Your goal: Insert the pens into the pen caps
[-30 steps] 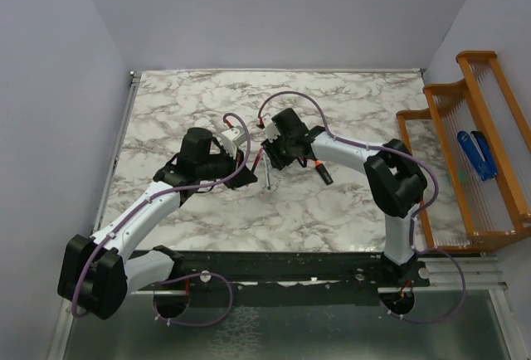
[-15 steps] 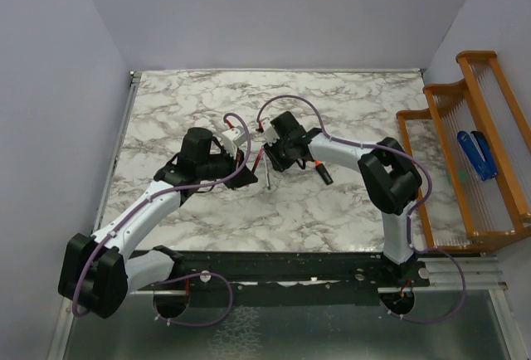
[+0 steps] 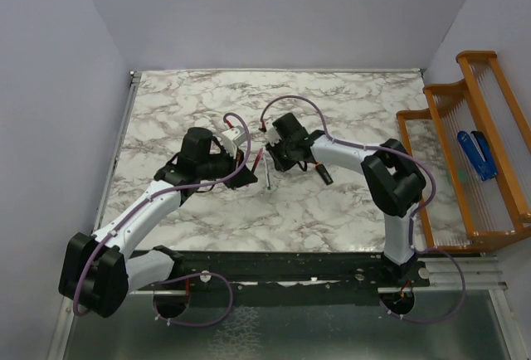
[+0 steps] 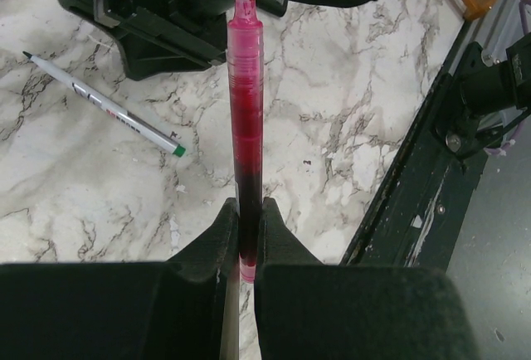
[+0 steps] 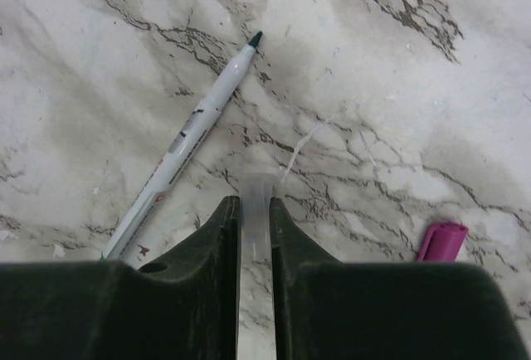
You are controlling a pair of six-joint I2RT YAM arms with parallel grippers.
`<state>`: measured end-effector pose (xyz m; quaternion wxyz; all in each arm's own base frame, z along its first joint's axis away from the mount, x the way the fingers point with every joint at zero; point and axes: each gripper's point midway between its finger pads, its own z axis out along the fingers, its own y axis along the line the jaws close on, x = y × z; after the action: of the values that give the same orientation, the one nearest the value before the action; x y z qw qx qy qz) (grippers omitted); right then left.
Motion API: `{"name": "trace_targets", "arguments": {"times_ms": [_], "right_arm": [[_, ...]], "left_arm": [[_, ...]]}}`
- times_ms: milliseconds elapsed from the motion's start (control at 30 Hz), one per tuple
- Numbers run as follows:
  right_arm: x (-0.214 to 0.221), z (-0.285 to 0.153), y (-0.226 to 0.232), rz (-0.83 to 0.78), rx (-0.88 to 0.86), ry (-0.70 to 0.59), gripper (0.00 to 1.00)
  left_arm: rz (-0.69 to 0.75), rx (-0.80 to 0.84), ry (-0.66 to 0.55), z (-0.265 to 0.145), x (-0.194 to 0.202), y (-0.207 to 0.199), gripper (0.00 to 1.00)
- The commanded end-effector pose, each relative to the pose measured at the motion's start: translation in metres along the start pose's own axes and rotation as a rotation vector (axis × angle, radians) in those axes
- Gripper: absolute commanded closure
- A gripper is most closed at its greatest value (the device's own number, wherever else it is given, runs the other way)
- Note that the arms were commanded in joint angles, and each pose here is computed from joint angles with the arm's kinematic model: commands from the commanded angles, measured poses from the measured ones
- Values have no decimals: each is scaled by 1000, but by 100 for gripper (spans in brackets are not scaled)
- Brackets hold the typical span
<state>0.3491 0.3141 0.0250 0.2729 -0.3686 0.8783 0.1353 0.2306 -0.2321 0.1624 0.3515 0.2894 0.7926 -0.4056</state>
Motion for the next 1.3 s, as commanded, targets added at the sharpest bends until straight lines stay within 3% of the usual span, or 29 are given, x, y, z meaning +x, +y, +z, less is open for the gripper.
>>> {"name": "trace_targets", "arguments": {"times_ms": [0, 200, 467, 800, 967, 1267], "right_arm": [[-41, -40, -5, 109, 59, -168, 82], [-92, -102, 10, 188, -9, -370, 82], [-106, -160, 34, 294, -117, -404, 89], [-137, -224, 54, 473, -301, -788, 93], [-147, -252, 52, 506, -298, -960, 93], [-155, -260, 63, 491, -334, -999, 94]], "left_arm": [[25, 15, -34, -1, -11, -2, 100], [18, 35, -33, 2, -12, -2, 100], [16, 57, -40, 3, -12, -3, 100], [-40, 309, -135, 0, -27, -42, 100], [-105, 375, -194, -3, -34, -54, 100], [-89, 394, -230, -10, -39, -62, 100]]}}
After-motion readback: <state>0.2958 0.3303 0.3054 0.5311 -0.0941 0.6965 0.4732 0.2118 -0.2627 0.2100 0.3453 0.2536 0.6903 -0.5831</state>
